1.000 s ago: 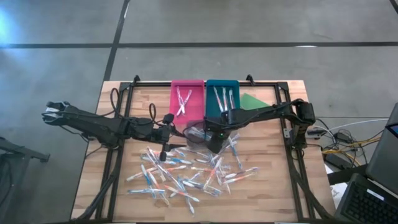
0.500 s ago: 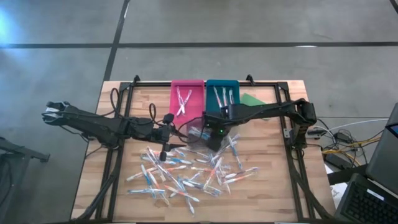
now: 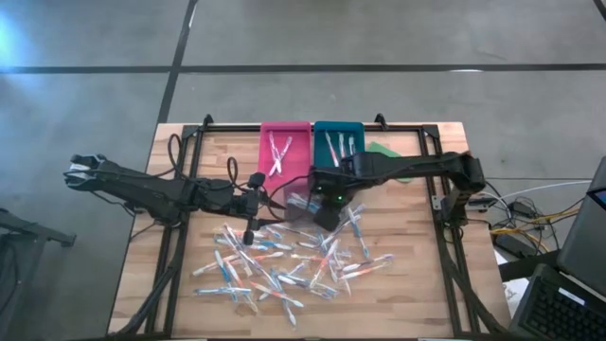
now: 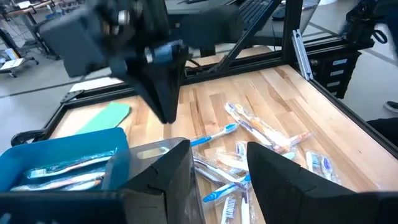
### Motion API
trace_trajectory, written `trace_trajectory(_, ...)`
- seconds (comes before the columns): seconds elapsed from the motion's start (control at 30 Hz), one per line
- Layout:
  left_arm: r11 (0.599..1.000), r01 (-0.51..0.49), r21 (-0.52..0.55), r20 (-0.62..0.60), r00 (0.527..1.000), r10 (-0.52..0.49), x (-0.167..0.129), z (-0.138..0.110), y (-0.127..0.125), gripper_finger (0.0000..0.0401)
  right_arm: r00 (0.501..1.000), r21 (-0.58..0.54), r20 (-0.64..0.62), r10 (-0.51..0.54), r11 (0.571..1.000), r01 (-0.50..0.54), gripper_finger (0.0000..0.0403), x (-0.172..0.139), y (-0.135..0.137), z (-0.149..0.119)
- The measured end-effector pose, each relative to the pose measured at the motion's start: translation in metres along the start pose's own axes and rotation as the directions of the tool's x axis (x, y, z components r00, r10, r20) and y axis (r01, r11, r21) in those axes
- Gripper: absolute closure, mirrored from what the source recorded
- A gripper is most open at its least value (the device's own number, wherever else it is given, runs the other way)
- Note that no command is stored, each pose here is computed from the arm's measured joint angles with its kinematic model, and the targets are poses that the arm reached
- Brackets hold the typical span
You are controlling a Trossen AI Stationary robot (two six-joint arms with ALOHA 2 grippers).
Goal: Pick & Place Toothbrushes
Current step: Put the orange toothbrush into the blue bin
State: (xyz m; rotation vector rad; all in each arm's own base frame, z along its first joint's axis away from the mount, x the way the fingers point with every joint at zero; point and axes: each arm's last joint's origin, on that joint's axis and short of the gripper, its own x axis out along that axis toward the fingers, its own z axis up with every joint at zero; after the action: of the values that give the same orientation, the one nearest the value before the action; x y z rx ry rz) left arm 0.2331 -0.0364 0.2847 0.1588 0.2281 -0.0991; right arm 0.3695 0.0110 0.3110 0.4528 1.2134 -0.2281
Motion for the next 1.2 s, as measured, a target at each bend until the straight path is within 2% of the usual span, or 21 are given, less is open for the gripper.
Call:
trace_trajectory(0.47,1.0,0.0,0.0,0.0,1.0,0.0,0.0,0.0,0.0,0.0238,0.998,-0.056,0.039,0.051,0.997,-0.048,0.0353,-0.032,0.023,-0.02)
trace_trajectory(0.77,1.0,0.0,0.0,0.0,1.0,0.0,0.0,0.0,0.0,0.0238,0.994,-0.147,0.041,0.098,0.985,-0.091,0.0343,-0.043,0.05,-0.045)
trace_trajectory(1.2,1.0,0.0,0.0,0.0,1.0,0.0,0.0,0.0,0.0,0.0238,0.994,-0.287,0.028,0.11,0.953,-0.097,0.0378,-0.046,0.103,-0.095)
